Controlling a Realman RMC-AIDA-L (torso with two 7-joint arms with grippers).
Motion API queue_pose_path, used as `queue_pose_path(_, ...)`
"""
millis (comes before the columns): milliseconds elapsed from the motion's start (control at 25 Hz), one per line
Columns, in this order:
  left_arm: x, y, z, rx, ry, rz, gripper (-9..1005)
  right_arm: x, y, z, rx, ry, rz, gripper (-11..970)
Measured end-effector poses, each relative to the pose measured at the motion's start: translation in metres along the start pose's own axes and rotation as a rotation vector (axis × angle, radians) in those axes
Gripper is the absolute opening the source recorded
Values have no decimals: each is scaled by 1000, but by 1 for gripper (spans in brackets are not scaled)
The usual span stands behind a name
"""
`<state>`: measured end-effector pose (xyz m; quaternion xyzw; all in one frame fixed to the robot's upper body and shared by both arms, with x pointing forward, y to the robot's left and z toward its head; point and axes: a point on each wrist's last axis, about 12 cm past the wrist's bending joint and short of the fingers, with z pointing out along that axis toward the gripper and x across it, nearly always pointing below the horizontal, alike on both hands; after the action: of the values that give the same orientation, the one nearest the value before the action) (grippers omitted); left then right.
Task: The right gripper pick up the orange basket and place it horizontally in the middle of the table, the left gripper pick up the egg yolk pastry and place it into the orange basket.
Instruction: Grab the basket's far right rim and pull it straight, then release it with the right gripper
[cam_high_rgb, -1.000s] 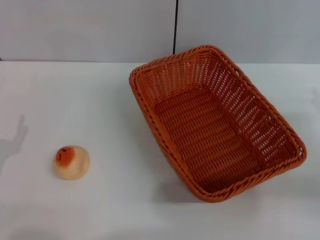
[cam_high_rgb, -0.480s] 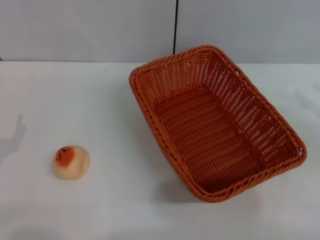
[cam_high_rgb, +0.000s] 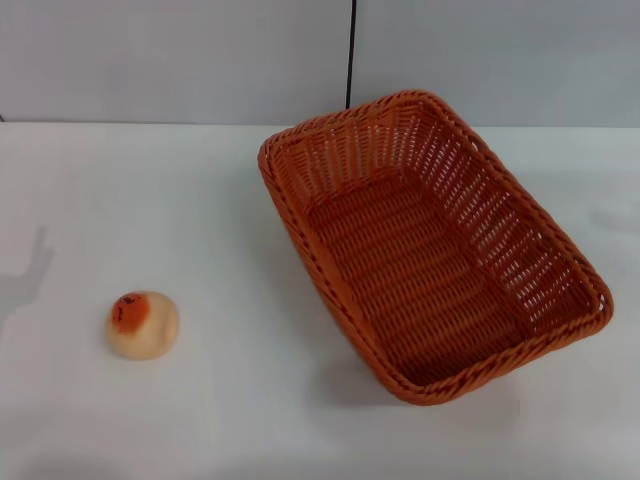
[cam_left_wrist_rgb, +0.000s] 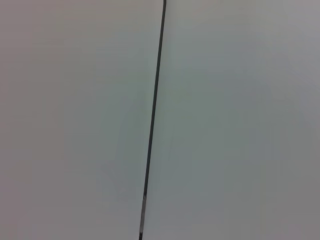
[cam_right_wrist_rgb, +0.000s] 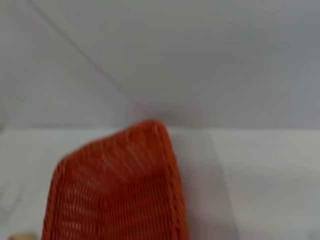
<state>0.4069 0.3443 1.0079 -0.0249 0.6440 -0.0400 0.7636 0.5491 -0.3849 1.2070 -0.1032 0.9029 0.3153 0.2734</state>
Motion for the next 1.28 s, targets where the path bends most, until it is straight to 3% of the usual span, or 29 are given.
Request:
queue_pose_path(320, 0, 1, -2, -4, 3, 1, 828, -24, 10, 45, -30, 195, -6, 819)
queue_pose_path(640, 0, 1, -5, -11, 5, 2, 828, -22, 8, 101, -36, 200, -3, 819)
queue_pose_path(1280, 0, 2, -1, -6, 2, 7, 828, -15, 27, 157, -57, 184, -37, 815)
